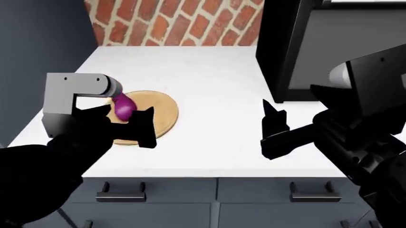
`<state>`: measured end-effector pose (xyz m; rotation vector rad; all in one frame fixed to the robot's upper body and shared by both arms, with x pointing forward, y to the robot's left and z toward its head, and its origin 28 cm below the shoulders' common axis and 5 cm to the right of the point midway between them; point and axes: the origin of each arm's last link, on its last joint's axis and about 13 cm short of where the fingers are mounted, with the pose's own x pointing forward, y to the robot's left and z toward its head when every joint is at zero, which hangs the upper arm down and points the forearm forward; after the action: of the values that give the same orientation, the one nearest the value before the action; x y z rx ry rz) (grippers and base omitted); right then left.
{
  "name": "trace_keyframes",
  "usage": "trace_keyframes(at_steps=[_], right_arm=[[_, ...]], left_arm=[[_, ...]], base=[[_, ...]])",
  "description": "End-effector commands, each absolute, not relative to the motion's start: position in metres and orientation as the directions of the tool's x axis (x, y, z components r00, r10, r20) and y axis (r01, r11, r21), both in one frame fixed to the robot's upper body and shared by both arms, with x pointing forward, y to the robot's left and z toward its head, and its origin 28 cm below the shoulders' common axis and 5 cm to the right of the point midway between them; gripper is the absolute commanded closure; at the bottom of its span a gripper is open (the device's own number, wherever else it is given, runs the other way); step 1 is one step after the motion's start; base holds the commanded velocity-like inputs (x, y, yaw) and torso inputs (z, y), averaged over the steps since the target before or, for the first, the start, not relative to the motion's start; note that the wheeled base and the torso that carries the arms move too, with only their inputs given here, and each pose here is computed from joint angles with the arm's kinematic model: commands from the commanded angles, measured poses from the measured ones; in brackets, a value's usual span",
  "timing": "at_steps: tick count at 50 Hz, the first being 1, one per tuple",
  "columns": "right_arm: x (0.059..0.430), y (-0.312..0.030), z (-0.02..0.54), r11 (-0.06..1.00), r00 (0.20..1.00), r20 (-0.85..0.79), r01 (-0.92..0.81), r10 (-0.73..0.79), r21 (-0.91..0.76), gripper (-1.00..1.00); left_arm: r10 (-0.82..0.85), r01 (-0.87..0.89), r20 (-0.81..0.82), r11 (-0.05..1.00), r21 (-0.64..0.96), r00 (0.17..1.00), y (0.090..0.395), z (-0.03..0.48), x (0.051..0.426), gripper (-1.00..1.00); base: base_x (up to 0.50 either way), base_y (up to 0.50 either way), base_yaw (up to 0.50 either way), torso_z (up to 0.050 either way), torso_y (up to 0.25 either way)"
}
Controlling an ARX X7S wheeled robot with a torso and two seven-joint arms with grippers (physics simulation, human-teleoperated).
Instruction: Place the eggplant on the rack of the oven.
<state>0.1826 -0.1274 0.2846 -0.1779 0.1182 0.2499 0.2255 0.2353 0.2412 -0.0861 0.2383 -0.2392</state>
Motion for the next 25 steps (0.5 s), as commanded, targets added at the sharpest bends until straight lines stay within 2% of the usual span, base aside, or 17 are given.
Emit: trace_keyframes(at_steps=[1, 7, 13, 25], right_arm=[[0.180, -0.128, 0.285, 0.954, 0.963, -0.143, -0.252, 0.230, -0.162, -1.00], [0.182, -0.129, 0.282, 0.953, 0.961, -0.153, -0.256, 0.232, -0.160, -1.00], [0.182, -0.131, 0.278, 0.953, 0.960, -0.146, -0.259, 0.238, -0.155, -1.00], [0.186, -0.135, 0.260, 0.957, 0.956, -0.153, -0.269, 0.252, -0.105, -1.00]], left_arm=[[-0.208, 0.185, -0.242, 0.976, -0.115, 0.948, 0.237, 0.241, 0.227, -1.00], [-0.206, 0.184, -0.236, 0.976, -0.112, 0.950, 0.236, 0.243, 0.225, -1.00], [-0.203, 0.186, -0.230, 0.978, -0.096, 0.952, 0.234, 0.246, 0.223, -1.00], [-0.069, 0.044, -0.233, 0.993, -0.108, 0.970, 0.231, 0.249, 0.237, -1.00]], base=[[0.39, 0.00, 0.00, 0.000, 0.000], [0.35, 0.00, 0.00, 0.000, 0.000], [0.00, 0.00, 0.00, 0.000, 0.003], [0.00, 0.00, 0.00, 0.000, 0.000]])
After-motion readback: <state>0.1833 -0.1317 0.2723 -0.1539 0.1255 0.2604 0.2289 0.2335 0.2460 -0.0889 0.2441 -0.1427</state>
